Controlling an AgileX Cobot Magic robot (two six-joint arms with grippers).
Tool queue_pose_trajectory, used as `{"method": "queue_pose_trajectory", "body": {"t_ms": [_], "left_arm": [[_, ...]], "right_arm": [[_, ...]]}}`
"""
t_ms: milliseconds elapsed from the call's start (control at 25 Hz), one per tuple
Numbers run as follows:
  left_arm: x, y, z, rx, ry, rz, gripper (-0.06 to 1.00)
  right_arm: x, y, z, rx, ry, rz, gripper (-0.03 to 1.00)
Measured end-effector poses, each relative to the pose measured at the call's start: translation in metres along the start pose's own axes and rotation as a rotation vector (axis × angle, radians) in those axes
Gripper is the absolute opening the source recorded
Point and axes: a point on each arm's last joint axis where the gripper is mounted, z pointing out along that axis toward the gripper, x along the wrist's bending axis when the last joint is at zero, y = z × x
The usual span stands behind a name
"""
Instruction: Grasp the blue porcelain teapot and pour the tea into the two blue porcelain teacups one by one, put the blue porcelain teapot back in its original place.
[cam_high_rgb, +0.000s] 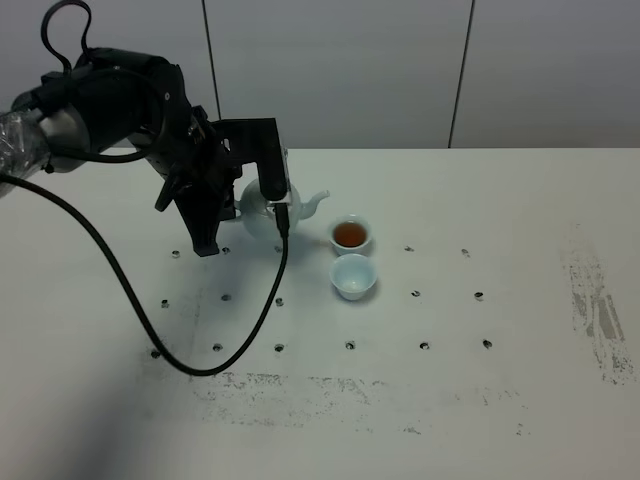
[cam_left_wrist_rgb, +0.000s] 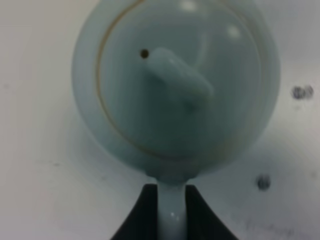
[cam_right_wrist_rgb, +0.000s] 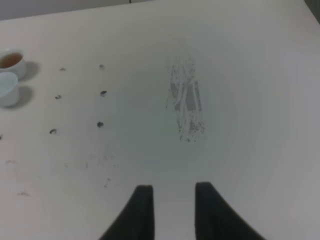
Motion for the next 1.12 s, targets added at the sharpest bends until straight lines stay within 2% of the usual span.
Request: {"method": "queue_pose_trajectory", "body": {"t_ms": [160,280,560,880,1120], "left_arm": [[-0.011,0.016,-0.017,0.055,-0.01,0.207,0.13],[-0.019,0.029,-0.018,0.085,-0.011,0.282,0.13],[-0.028,0.045,-0.018,0.166,0.022,0.315,0.13],[-0.025,0.064,-0.012,0.251,-0.002,0.33,0.13],[-0.026,0.07,-0.004,0.337,-0.006,0.376,0.13]], "right_arm": [[0.0,0.0,0.0,0.0,0.0,0.0,0.22],[0.0,0.0,0.0,0.0,0.0,0.0,0.22],[0.0,0.0,0.0,0.0,0.0,0.0,0.22],[0.0,0.0,0.0,0.0,0.0,0.0,0.22],[0.0,0.0,0.0,0.0,0.0,0.0,0.22]]}}
